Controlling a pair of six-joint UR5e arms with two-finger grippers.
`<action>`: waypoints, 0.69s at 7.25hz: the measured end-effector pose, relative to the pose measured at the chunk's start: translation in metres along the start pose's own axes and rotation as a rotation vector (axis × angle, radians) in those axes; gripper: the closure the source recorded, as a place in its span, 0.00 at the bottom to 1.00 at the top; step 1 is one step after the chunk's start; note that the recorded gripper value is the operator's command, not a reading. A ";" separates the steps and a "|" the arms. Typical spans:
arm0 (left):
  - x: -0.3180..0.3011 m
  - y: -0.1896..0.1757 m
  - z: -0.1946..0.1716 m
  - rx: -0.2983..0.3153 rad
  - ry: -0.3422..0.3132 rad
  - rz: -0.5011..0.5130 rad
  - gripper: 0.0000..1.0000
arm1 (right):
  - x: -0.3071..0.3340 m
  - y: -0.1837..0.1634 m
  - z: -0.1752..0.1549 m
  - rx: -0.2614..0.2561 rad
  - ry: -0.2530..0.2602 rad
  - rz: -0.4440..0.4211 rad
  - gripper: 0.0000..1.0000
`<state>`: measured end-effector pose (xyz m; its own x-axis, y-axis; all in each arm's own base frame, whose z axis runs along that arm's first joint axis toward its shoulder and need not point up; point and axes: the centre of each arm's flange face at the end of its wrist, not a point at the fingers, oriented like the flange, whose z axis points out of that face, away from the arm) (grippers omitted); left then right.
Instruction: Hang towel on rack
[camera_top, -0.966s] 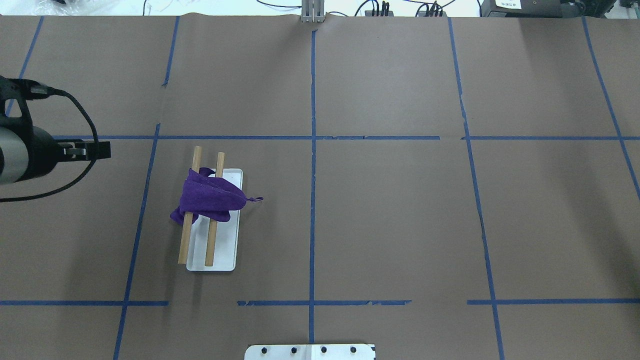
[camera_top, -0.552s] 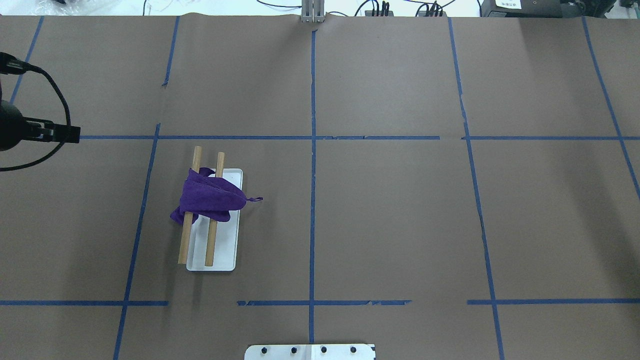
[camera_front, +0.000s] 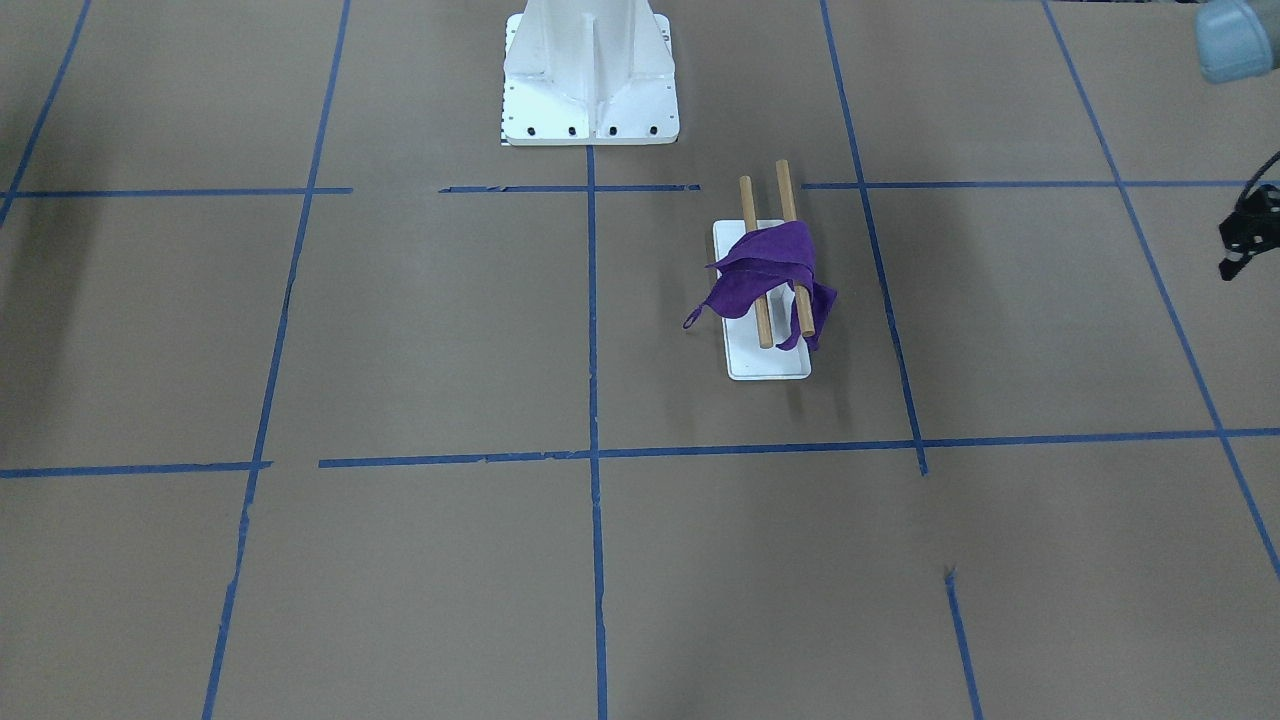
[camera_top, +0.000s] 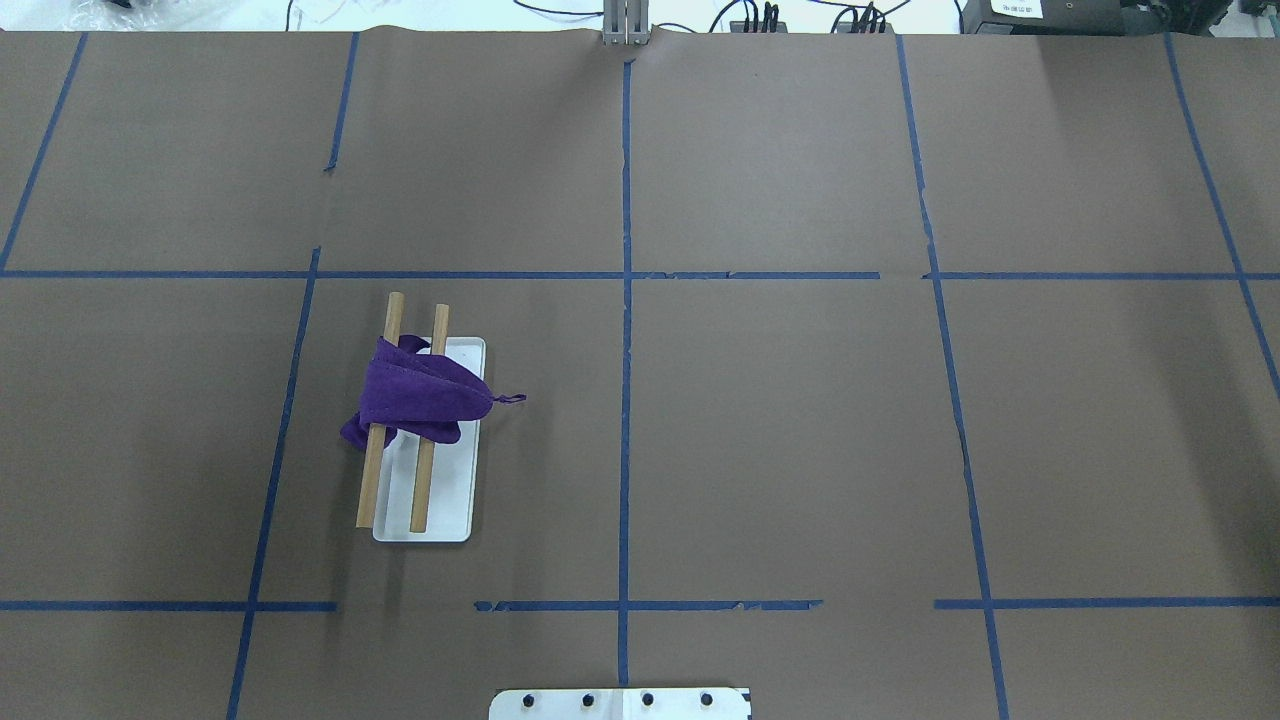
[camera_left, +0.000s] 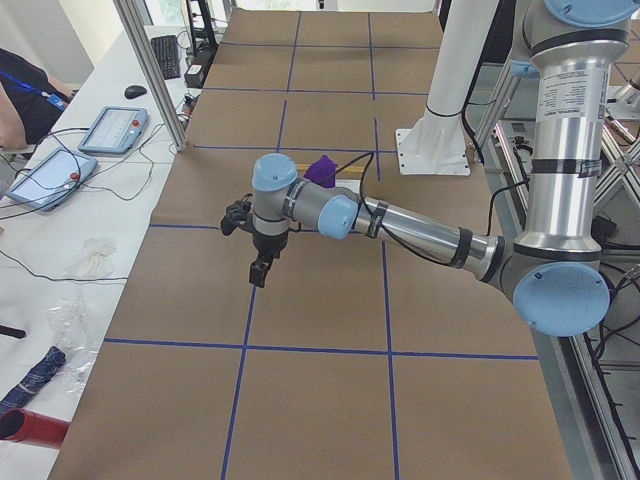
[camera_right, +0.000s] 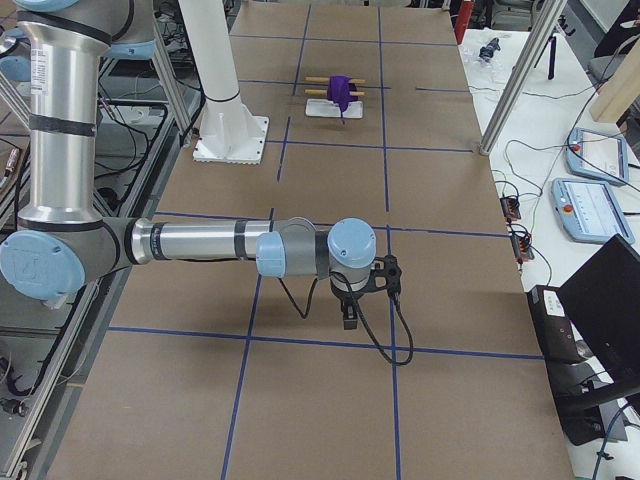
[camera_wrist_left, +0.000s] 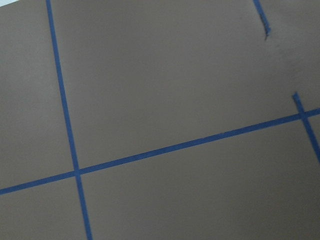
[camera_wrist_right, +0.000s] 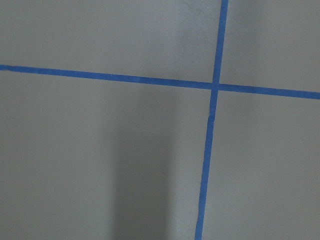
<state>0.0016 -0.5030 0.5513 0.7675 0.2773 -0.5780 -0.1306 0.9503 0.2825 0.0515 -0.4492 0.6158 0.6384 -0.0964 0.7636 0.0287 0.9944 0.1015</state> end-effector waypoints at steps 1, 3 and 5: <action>-0.044 0.018 0.011 -0.034 -0.007 -0.011 0.00 | 0.002 0.001 -0.001 0.003 -0.001 0.004 0.00; -0.083 0.042 0.017 -0.081 0.001 -0.069 0.00 | 0.007 0.003 -0.007 0.016 -0.002 0.017 0.00; -0.087 0.050 0.019 -0.110 0.060 -0.120 0.00 | 0.018 0.011 -0.008 0.018 -0.009 0.044 0.00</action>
<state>-0.0599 -0.4823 0.6304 0.7434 0.1655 -0.6481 -0.1108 0.9860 0.1247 0.0694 -0.4394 0.6259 0.6319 -0.0530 0.7733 -0.0132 0.9968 0.0790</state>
